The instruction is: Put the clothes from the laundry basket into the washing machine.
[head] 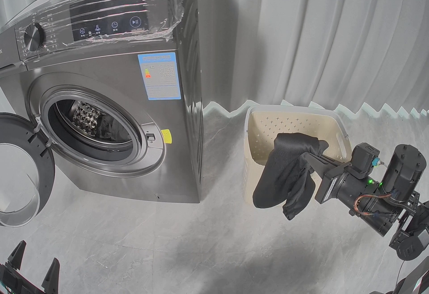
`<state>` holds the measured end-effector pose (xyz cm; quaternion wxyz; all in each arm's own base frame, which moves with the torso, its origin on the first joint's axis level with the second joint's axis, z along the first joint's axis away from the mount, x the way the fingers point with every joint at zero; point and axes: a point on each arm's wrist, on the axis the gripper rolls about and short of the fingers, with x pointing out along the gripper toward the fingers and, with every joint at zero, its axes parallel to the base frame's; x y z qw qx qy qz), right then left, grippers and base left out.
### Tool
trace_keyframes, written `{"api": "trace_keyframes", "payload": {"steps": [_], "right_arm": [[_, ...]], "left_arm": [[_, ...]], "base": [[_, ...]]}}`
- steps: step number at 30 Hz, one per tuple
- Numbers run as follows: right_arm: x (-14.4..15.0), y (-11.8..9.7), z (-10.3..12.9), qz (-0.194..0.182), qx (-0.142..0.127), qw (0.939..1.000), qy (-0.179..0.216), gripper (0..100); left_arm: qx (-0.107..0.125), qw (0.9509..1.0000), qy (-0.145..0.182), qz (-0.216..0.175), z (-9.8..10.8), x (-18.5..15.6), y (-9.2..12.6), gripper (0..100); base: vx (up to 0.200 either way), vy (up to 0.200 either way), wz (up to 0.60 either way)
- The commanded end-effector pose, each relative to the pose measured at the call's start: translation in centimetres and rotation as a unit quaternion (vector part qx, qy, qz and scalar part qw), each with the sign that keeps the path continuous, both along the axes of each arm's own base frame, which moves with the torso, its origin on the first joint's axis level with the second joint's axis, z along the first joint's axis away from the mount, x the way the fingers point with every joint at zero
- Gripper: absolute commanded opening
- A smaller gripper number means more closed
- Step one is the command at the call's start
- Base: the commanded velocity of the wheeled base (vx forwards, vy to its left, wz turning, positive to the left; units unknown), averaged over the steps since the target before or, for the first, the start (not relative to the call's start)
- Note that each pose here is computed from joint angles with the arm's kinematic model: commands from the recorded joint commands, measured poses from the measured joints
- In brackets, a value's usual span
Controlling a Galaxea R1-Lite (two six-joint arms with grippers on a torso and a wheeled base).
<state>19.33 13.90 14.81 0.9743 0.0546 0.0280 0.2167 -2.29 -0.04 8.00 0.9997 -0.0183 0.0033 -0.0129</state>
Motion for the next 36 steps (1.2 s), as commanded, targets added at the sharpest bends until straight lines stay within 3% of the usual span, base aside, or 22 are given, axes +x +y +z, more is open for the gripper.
{"api": "trace_keyframes", "payload": {"steps": [1,14,26,36], "right_arm": [[-0.1,0.1,0.1,0.003,0.002,1.0000,-0.002,0],[-0.7,0.8,1.0,0.027,0.020,0.9991,-0.026,0],[-0.7,1.0,1.3,0.033,0.028,0.9984,-0.038,0],[-0.6,0.9,1.2,0.029,0.027,0.9986,-0.035,0]], "left_arm": [[0.001,1.0000,0.000,0.001,-0.4,0.0,0.0,100],[0.000,1.0000,0.000,0.001,-0.4,0.0,0.0,100],[0.000,1.0000,0.000,0.001,-0.4,0.0,0.0,100],[0.000,1.0000,0.000,0.001,-0.4,0.0,0.0,100]], "base": [[0.000,0.200,0.00],[0.000,0.200,0.00],[0.000,0.000,0.00],[-0.200,0.000,0.00]]}}
